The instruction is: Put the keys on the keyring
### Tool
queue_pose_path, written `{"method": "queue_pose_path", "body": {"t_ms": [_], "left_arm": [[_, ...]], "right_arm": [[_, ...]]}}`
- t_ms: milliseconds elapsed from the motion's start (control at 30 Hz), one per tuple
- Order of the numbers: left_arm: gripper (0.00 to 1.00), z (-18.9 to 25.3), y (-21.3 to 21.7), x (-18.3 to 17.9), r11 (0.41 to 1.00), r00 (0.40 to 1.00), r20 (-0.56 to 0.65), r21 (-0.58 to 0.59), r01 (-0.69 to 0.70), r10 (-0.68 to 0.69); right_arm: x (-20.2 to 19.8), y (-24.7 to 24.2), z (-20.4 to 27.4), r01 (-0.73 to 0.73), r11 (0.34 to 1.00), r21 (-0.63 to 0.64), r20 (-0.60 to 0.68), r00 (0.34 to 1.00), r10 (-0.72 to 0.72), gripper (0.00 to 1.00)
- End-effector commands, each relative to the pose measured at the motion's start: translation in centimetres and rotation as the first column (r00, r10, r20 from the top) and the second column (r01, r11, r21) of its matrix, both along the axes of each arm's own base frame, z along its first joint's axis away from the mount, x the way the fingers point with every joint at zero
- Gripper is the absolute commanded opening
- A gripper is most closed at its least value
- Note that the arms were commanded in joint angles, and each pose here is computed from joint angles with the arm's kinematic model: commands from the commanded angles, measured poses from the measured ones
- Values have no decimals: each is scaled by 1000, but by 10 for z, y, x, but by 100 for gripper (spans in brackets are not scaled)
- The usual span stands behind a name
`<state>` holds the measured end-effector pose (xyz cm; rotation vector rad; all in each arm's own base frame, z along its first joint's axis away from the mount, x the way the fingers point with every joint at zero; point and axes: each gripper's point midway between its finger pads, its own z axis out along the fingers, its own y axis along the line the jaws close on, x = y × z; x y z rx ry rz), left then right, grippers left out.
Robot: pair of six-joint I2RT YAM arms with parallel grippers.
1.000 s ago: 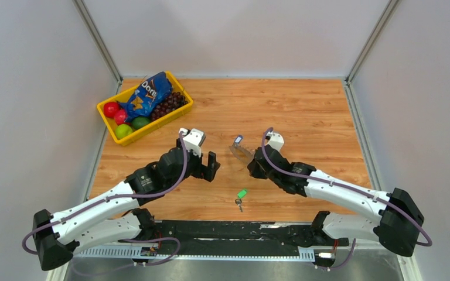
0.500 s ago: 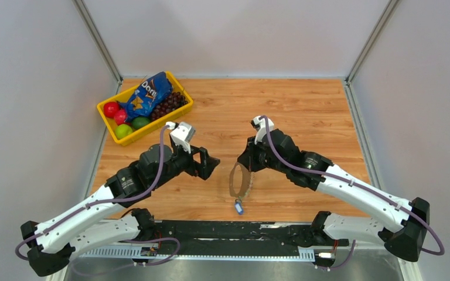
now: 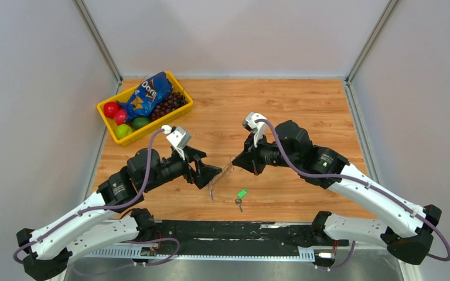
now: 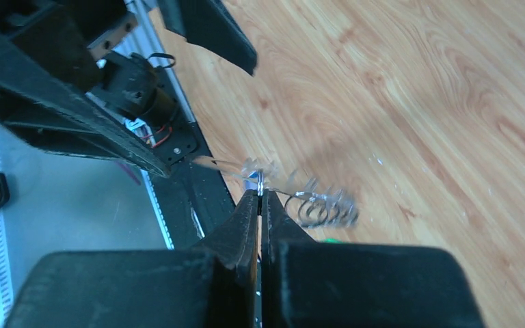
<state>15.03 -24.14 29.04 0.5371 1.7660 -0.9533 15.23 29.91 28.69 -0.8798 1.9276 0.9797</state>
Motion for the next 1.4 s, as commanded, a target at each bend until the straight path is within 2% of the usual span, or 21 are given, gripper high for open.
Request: {"method": "queue_pose_path", "body": {"t_ms": [0, 267, 600, 933, 1067, 1200, 1367], "left_arm": [[100, 29, -10, -21, 986, 988, 76, -93, 138, -131], [100, 56, -12, -47, 942, 958, 151, -201, 269, -242], [98, 71, -12, -62, 905, 931, 211, -250, 345, -297], [69, 85, -8, -83, 850, 886, 289, -286, 442, -364], [53, 87, -6, -87, 840, 875, 303, -288, 460, -376], [46, 88, -7, -87, 837, 873, 313, -292, 462, -373], [43, 90, -7, -85, 837, 872, 329, -295, 460, -363]], "right_arm": [[-23, 8, 49, -184, 979, 85, 149, 974, 170, 0], [-58, 17, 76, -341, 933, 117, 323, 901, 289, 0], [-72, 33, 89, -380, 919, 110, 422, 854, 303, 0], [-71, 37, 115, -368, 911, 189, 450, 857, 252, 0], [-76, 34, 126, -379, 897, 227, 453, 856, 247, 0], [-79, 34, 129, -386, 891, 240, 448, 858, 251, 0], [-85, 35, 131, -414, 875, 252, 443, 853, 276, 0]]}}
